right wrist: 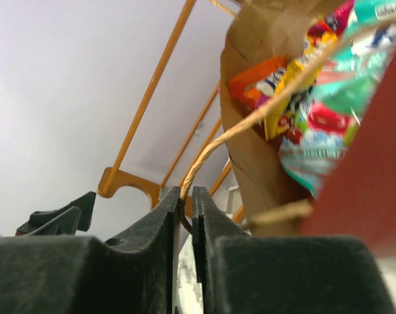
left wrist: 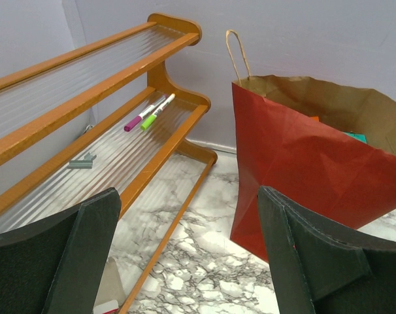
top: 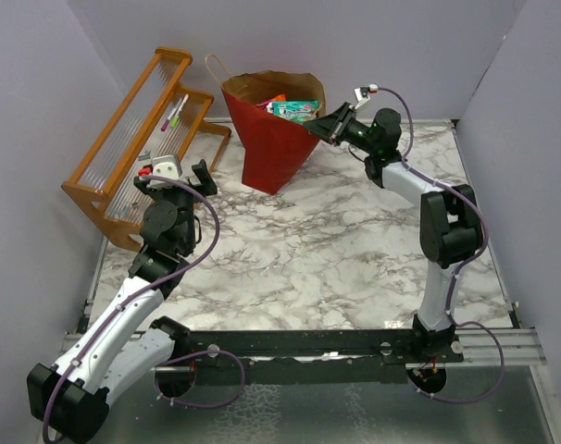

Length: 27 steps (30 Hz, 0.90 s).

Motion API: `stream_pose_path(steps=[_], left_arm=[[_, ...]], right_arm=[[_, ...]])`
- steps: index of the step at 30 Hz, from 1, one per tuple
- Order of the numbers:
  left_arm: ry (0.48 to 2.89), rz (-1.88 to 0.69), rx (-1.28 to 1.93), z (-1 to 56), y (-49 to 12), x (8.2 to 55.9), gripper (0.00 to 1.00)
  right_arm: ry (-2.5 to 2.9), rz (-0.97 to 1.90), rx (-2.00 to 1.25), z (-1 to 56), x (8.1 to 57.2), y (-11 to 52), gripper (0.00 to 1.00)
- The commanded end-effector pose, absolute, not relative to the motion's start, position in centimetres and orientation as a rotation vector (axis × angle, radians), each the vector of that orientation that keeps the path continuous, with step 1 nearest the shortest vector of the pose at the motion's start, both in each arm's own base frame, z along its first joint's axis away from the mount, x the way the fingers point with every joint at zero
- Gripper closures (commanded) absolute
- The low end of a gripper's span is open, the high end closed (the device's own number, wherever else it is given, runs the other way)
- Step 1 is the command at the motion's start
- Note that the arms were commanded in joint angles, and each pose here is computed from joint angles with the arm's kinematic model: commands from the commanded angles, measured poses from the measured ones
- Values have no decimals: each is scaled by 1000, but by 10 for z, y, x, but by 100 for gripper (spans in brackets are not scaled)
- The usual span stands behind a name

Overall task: Take the snacks out of the paper bag
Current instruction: Adjust the paper bag at the center of the board.

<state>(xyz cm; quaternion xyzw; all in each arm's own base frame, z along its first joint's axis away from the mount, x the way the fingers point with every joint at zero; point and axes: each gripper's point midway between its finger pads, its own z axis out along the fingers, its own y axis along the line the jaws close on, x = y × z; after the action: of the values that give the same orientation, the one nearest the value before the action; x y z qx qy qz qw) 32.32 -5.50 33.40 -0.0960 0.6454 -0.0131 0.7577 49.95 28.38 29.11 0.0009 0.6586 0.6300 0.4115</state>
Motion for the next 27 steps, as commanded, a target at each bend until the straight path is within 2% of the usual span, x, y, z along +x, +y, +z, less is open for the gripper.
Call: stream_pose_path(steps=[1,9,14,20,27], left_arm=[[1395,-41,-207,342,-57,323,12],[1406,-57,-213,346,-53,324,12],[1462,-62,-181,341,-61,332,12],[1575,-150,-128,325,-85,343,10],[1663,-433,-57,333,-138,349,5]], right_arm=[[1624,1693,-71,325,449,282,89],[1671,1601,-191,332,388,267,98],[1772,1533,-268,318,346,256,97],[1864,1259,-238,288,302,221,96],[1932,915,-120,256,261,166,96]])
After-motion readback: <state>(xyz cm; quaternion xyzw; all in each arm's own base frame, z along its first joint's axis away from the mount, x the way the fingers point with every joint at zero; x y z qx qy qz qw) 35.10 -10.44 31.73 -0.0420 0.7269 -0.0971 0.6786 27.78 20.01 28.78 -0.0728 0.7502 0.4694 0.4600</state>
